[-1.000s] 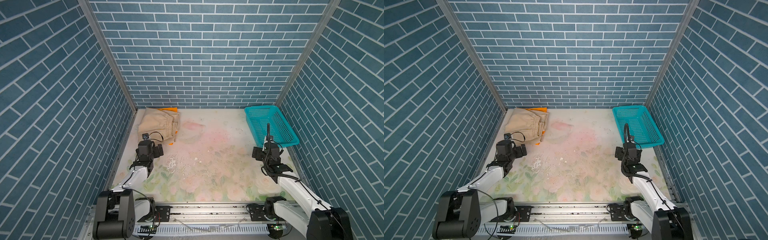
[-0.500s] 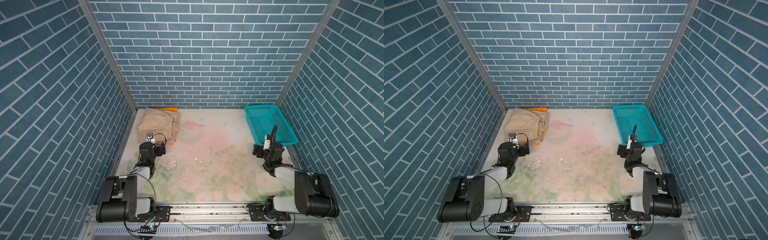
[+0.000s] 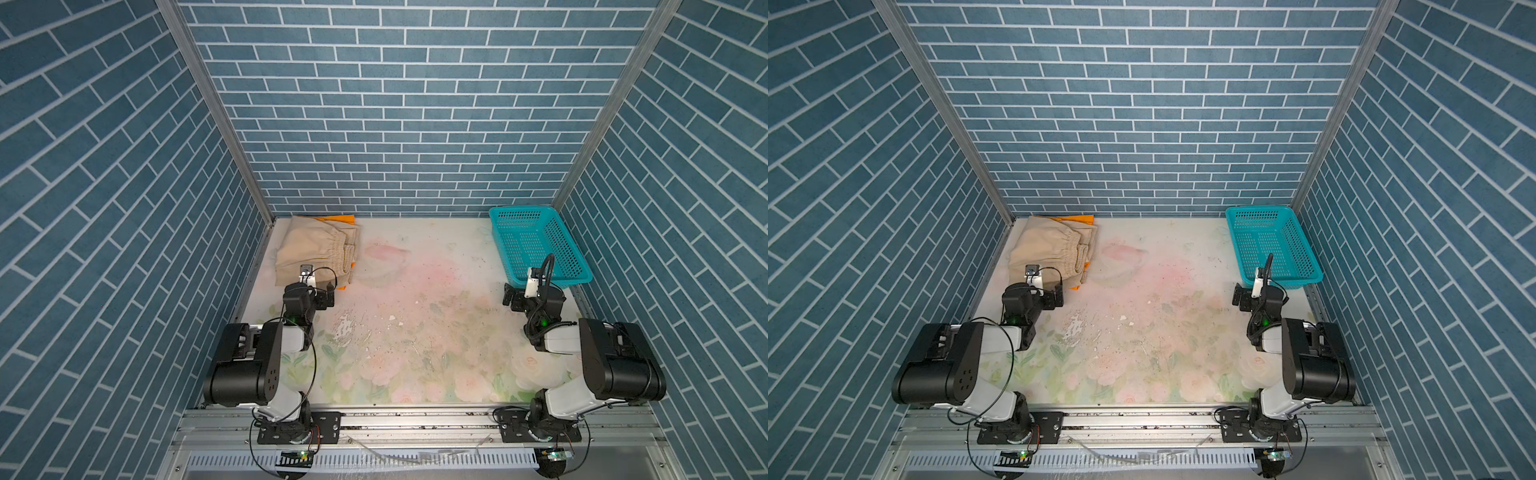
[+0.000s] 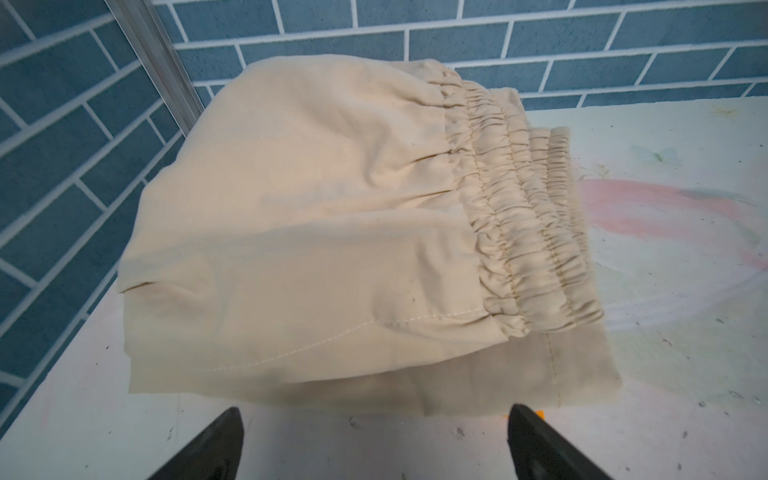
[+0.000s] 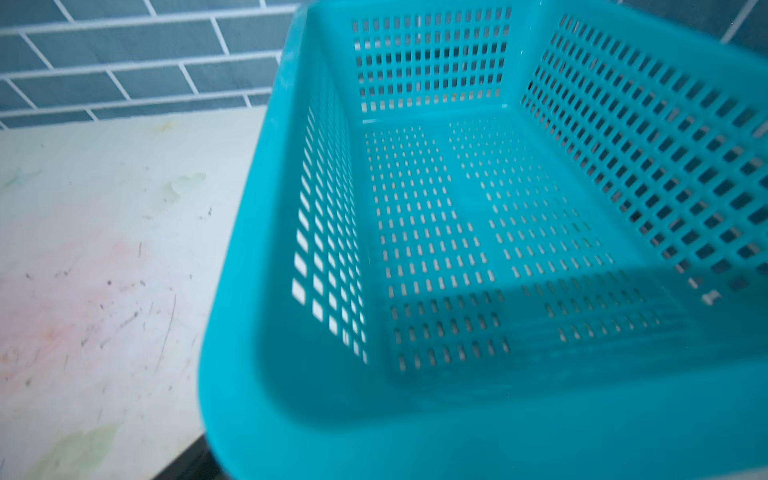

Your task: Fold and stack the shorts

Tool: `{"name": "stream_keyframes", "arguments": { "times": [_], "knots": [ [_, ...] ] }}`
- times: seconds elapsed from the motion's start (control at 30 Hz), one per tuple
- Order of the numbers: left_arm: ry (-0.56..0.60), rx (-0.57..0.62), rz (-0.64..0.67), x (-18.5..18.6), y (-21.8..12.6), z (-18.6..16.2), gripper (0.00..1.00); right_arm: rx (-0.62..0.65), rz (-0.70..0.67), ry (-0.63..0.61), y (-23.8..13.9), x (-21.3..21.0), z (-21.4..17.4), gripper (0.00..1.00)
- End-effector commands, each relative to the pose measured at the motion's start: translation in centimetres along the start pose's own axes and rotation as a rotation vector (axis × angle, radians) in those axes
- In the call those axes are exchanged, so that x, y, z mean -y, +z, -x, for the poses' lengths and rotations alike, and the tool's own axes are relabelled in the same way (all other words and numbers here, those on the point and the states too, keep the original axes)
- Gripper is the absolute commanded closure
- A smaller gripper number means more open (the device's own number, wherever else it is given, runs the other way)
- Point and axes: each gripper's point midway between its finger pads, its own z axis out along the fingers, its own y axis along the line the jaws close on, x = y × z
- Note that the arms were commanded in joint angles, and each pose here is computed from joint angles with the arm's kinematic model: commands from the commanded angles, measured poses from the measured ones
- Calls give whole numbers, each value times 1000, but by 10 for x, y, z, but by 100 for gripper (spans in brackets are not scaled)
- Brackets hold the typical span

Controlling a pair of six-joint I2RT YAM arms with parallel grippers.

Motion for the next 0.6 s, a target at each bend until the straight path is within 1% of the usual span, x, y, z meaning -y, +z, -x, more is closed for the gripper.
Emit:
{"name": "stream_keyframes", "arguments": {
  "times": [0.0,0.57],
  "knots": [
    [15,37,-8,2,0,11,0,19,6,-36,2,0,7,1],
    [15,38,-8,2,0,11,0,15,3,-38,3,1,8,1]
  ]
}}
